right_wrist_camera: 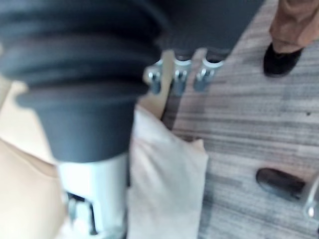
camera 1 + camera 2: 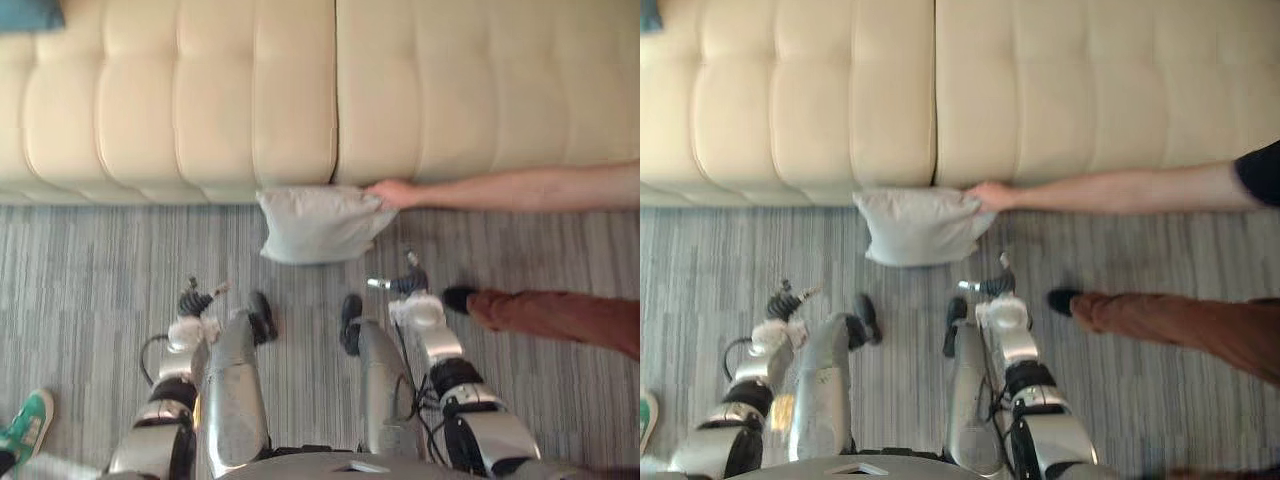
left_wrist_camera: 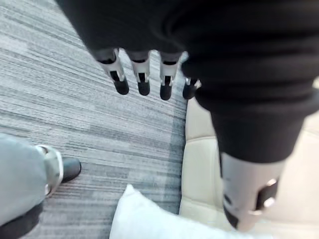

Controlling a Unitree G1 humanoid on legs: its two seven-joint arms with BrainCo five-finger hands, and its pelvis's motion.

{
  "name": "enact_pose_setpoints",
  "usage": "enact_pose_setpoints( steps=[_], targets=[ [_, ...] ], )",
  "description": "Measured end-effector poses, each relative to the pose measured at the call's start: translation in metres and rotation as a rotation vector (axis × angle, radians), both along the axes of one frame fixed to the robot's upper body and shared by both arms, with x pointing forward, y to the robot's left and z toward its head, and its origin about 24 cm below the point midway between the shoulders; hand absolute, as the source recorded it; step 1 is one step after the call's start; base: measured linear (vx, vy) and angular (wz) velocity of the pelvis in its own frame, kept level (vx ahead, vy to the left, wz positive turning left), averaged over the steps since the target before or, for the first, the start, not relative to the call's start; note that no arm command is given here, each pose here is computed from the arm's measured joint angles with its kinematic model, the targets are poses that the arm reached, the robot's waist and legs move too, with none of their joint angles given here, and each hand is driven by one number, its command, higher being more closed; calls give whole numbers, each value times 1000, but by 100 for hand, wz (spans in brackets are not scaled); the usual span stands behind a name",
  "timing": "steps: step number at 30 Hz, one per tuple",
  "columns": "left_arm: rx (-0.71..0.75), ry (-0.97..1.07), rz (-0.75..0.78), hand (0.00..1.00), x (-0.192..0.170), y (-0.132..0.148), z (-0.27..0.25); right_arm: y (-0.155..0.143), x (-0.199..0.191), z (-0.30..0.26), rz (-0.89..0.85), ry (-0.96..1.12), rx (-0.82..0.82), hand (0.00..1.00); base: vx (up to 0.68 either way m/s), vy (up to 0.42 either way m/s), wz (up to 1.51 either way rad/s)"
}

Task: Pick up cushions and gather them together orderly.

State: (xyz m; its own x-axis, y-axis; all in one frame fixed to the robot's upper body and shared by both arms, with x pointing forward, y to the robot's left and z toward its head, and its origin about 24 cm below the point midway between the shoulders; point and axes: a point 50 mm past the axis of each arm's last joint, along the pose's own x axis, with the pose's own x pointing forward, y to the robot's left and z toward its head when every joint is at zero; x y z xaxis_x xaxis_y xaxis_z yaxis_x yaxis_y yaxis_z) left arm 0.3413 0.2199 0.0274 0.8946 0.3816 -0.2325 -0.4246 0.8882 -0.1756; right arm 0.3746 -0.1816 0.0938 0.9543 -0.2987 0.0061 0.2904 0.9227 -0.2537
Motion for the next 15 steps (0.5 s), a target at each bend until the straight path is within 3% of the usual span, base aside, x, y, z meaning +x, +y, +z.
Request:
enact_pose_setpoints(
  steps=[5, 15],
  targets=[
    [-40, -86, -26, 0, 19, -21, 27, 10, 18, 52, -2, -140, 10, 0, 1, -8, 7],
    [-37, -132, -47, 0, 22, -35, 37, 22, 16, 45, 19, -131, -36, 0, -36, -11, 5]
  ],
)
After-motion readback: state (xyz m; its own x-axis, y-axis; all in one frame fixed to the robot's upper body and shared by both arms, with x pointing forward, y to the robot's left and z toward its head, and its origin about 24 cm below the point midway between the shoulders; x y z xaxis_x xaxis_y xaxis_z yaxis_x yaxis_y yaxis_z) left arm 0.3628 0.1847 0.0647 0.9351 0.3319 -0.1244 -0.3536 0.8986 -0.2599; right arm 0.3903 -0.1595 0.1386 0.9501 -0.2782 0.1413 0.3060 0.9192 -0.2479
